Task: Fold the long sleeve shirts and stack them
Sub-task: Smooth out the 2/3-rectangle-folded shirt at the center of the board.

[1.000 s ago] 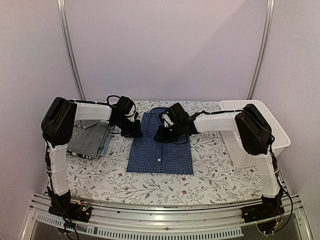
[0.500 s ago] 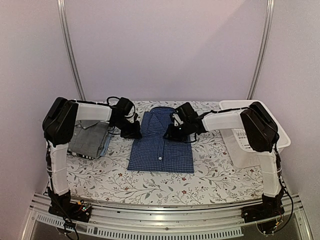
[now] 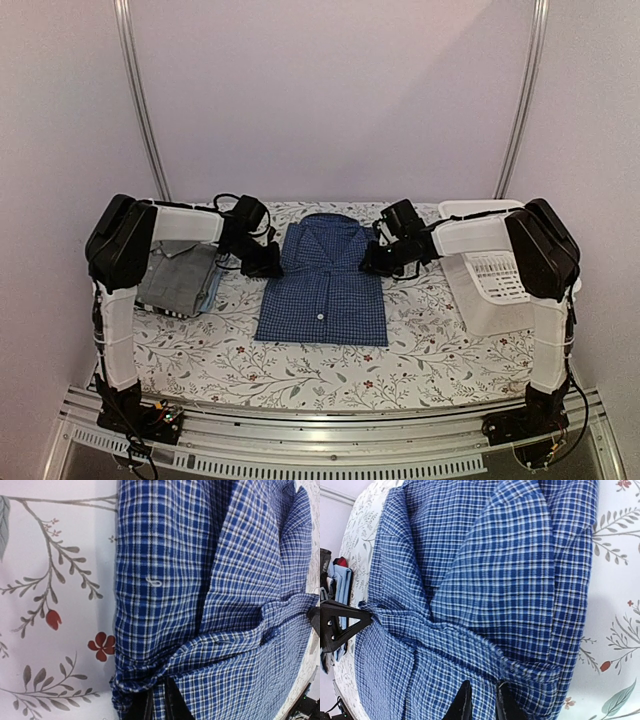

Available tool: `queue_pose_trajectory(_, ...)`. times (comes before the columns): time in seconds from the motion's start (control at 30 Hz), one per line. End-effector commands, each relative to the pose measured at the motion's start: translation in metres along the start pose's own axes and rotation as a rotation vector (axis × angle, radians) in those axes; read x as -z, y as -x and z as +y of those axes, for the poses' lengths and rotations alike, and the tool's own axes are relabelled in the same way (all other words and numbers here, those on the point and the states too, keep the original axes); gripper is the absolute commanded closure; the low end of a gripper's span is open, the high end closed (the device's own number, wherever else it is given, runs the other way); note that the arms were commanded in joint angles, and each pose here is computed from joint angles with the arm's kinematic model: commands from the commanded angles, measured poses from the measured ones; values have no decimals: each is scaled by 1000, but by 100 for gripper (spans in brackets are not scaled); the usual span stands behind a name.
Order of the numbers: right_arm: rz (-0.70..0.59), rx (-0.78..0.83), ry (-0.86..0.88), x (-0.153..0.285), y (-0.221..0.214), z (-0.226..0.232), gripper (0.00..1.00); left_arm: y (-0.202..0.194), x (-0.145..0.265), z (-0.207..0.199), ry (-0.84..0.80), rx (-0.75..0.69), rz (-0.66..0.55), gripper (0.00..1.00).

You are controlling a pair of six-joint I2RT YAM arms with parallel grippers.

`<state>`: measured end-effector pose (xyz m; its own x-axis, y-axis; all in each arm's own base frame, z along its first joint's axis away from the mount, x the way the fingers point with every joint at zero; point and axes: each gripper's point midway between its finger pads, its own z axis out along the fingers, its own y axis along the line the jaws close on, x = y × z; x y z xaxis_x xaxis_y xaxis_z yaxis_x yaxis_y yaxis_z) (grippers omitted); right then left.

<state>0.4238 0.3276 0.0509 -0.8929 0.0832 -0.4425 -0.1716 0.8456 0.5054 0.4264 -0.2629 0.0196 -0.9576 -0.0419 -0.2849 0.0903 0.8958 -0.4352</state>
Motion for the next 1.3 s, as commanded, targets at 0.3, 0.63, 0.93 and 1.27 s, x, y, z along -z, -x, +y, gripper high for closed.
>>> queue_pose_trajectory(0.3, 13, -51, -115, -11, -4, -48, 84, 4, -5, 12, 21, 3, -5, 89)
queue_pose_trajectory(0.63, 40, -32, -137, -14, -11, -55, 84, 17, 2, 9, 30, -16, -35, 77)
queue_pose_trajectory(0.93, 48, -27, -152, -18, -13, -59, 84, 32, 18, 14, 54, -27, -93, 73)
queue_pose_trajectory(1.27, 50, -13, -151, -18, -7, -54, 84, 31, 2, 17, 53, -29, -57, 85)
